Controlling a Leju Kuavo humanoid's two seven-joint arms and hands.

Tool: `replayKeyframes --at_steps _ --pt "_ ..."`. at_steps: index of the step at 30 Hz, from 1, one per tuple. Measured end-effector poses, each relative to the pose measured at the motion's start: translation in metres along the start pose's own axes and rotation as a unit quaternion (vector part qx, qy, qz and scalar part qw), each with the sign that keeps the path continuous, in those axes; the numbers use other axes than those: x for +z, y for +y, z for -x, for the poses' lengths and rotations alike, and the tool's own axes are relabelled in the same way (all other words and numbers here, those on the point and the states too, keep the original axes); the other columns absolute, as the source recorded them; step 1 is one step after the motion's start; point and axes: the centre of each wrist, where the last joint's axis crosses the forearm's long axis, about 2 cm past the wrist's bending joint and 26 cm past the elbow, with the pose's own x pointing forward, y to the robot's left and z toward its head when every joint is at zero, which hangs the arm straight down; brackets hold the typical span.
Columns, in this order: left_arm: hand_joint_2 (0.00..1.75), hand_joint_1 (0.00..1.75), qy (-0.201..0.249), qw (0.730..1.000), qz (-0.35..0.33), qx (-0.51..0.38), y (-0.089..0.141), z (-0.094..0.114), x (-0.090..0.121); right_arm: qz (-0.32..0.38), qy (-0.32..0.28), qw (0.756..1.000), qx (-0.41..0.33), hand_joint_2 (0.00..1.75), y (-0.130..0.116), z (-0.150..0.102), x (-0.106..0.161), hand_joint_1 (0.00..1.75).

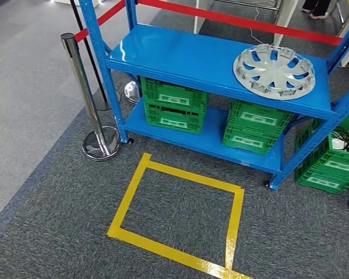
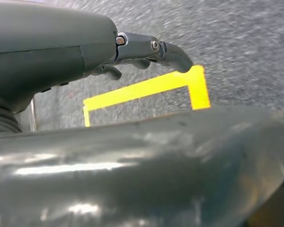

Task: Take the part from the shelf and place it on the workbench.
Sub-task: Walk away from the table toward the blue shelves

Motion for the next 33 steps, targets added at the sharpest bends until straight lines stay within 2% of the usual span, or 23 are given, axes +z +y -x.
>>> replayKeyframes --at_steps 4,12,33 --pt "0.00 0.00 0.002 1.000 -0.001 0.000 -0.001 0.002 0.000 0.003 -0.002 1.000 -0.002 0.00 -0.002 -0.002 0.000 0.00" --pt "0.00 0.00 0.000 1.000 -0.008 0.002 0.001 -0.002 0.000 0.003 0.009 1.000 -0.001 0.00 0.003 0.008 0.000 0.00" --pt "0.00 0.00 0.003 1.000 -0.014 0.006 -0.001 -0.001 0.000 0.009 0.000 1.000 0.004 0.00 0.001 0.004 0.000 0.00"
